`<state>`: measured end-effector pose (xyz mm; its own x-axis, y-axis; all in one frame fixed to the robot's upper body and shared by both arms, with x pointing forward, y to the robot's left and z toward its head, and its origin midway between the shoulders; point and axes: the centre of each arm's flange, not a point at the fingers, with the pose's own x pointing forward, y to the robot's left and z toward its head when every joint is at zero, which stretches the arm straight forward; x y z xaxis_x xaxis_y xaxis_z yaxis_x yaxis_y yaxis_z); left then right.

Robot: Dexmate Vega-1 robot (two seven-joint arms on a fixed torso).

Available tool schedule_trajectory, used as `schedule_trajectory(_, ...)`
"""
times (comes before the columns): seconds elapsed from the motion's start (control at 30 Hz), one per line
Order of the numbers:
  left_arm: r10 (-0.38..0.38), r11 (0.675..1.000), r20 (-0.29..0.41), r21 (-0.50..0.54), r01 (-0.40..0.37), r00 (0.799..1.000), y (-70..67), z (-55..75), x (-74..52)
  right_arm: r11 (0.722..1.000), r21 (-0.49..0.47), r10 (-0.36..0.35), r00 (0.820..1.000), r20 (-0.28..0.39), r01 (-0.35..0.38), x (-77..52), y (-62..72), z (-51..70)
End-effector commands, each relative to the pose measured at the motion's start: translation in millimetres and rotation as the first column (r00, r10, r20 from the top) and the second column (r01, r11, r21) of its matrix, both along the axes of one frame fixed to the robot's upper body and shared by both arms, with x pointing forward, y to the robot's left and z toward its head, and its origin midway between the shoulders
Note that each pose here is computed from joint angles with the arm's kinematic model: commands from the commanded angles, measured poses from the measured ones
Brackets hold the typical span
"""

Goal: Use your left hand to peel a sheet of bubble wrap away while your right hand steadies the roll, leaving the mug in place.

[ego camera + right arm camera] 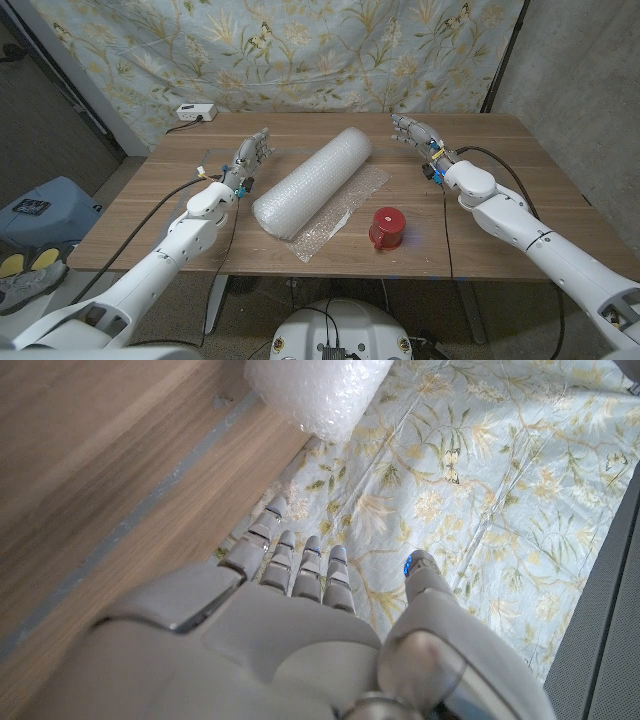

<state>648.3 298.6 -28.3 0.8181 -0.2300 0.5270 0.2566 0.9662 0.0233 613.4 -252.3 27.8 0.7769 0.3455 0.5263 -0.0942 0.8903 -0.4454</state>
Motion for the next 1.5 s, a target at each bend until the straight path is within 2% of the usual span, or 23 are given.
schedule_trajectory(0.03, -0.002, 1.000, -0.008, -0.007, 0.002, 1.000, -2.2, 1.8, 1.1, 0.989, -0.145, -0.003, 0.999, 0.043, 0.009, -7.9, 12.1, 20.5)
schedule_trajectory(0.3, 0.012, 1.000, -0.012, -0.012, -0.013, 1.000, -0.8, 1.6, 1.6, 0.966, -0.257, 0.003, 0.997, 0.077, 0.017, -10.6, 25.4, 35.8)
schedule_trajectory(0.53, 0.015, 1.000, -0.018, -0.004, -0.015, 1.000, -2.3, 2.5, 3.2, 0.911, -0.409, 0.001, 0.992, 0.126, 0.051, -17.3, 43.2, 51.2)
schedule_trajectory(0.73, 0.018, 1.000, -0.004, -0.009, -0.018, 1.000, -5.5, 4.9, 4.2, 0.869, -0.491, 0.014, 0.987, 0.162, 0.068, -26.6, 53.5, 62.0)
schedule_trajectory(0.77, 0.013, 1.000, -0.005, -0.009, -0.013, 1.000, -6.7, 5.5, 4.3, 0.847, -0.527, 0.019, 0.986, 0.164, 0.072, -29.5, 56.0, 65.7)
schedule_trajectory(0.8, 0.017, 1.000, -0.008, -0.006, -0.017, 1.000, -6.9, 5.5, 4.4, 0.834, -0.547, 0.018, 0.986, 0.166, 0.077, -31.2, 57.4, 67.3)
schedule_trajectory(0.83, 0.018, 1.000, -0.009, -0.006, -0.018, 1.000, -6.9, 5.5, 4.4, 0.833, -0.547, 0.018, 0.986, 0.166, 0.077, -31.3, 57.4, 67.3)
schedule_trajectory(0.87, 0.010, 1.000, -0.008, -0.008, -0.010, 1.000, -7.4, 5.8, 4.8, 0.806, -0.584, 0.013, 0.984, 0.179, 0.096, -35.0, 60.6, 70.1)
schedule_trajectory(0.97, 0.013, 1.000, -0.017, -0.007, -0.013, 1.000, -7.8, 6.4, 6.3, 0.772, -0.625, 0.012, 0.981, 0.193, 0.113, -39.7, 64.7, 74.4)
schedule_trajectory(1.23, -0.002, 1.000, -0.020, 0.001, 0.002, 1.000, -10.7, 9.7, 11.7, 0.707, -0.690, 0.018, 0.971, 0.238, 0.156, -49.6, 76.4, 83.0)
schedule_trajectory(1.5, -0.012, 1.000, -0.031, 0.009, 0.012, 0.999, -10.5, 9.1, 12.0, 0.639, -0.746, 0.034, 0.962, 0.271, 0.188, -57.0, 94.9, 83.6)
